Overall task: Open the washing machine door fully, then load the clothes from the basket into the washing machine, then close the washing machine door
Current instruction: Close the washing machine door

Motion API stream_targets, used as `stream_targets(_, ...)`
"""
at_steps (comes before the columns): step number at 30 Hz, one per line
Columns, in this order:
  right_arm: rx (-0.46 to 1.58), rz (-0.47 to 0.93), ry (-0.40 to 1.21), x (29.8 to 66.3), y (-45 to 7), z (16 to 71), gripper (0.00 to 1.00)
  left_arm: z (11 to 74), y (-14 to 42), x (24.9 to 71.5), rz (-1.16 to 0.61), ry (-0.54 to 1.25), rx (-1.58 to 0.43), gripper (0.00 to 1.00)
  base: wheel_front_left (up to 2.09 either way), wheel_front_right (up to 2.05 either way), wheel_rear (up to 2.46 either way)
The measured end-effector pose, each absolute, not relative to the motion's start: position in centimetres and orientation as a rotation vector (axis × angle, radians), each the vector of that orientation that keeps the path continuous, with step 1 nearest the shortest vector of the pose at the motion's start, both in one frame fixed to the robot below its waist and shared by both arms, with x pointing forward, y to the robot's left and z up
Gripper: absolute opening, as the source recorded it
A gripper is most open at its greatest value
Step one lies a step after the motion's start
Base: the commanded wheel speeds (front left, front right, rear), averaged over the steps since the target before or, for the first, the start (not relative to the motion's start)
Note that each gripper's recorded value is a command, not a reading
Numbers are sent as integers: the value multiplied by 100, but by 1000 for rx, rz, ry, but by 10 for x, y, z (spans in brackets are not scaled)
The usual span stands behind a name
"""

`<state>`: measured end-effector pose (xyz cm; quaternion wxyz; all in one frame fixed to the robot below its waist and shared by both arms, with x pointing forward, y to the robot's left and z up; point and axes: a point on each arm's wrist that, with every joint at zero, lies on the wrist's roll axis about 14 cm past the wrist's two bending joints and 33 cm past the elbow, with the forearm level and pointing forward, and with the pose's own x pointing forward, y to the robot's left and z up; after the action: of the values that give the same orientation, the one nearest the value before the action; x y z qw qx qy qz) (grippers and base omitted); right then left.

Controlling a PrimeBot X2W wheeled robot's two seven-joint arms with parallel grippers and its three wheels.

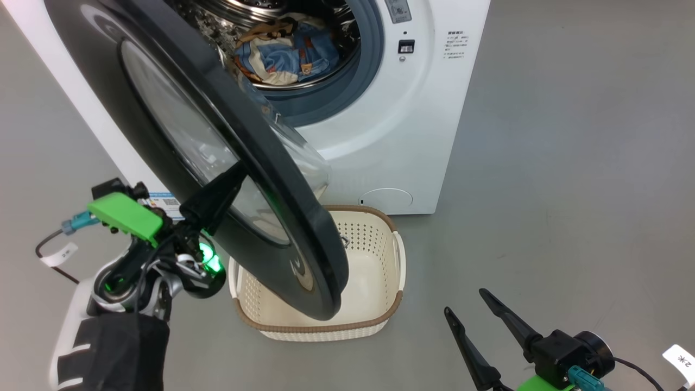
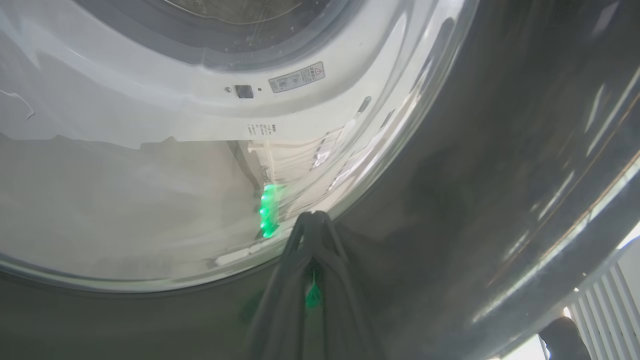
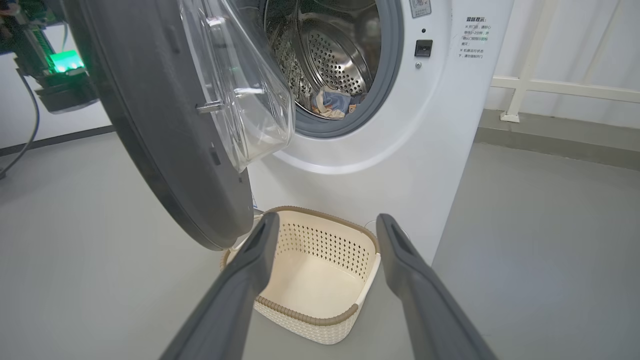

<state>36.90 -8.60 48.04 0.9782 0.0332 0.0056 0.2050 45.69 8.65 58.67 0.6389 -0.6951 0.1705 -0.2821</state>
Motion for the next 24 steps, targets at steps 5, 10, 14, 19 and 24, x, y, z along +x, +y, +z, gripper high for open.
stream_targets(5, 68, 409, 12, 369, -87, 480, 100, 587, 84, 460, -632, 381, -1586, 0, 0, 0, 0)
stream_targets(10, 74, 399, 9, 369, -88, 481, 100, 591, 86, 465, -585, 325, -1470, 0, 0, 0, 0)
stream_targets(14, 78, 388, 4, 369, -90, 483, 100, 593, 87, 462, -571, 290, -1405, 0, 0, 0, 0)
stream_targets(19, 81, 374, -2, 369, -94, 485, 100, 583, 91, 452, -510, 239, -1263, 69, 0, 0, 0)
stream_targets(24, 83, 355, 2, 367, -100, 483, 100, 569, 95, 439, -458, 200, -1096, 100, 0, 0, 0)
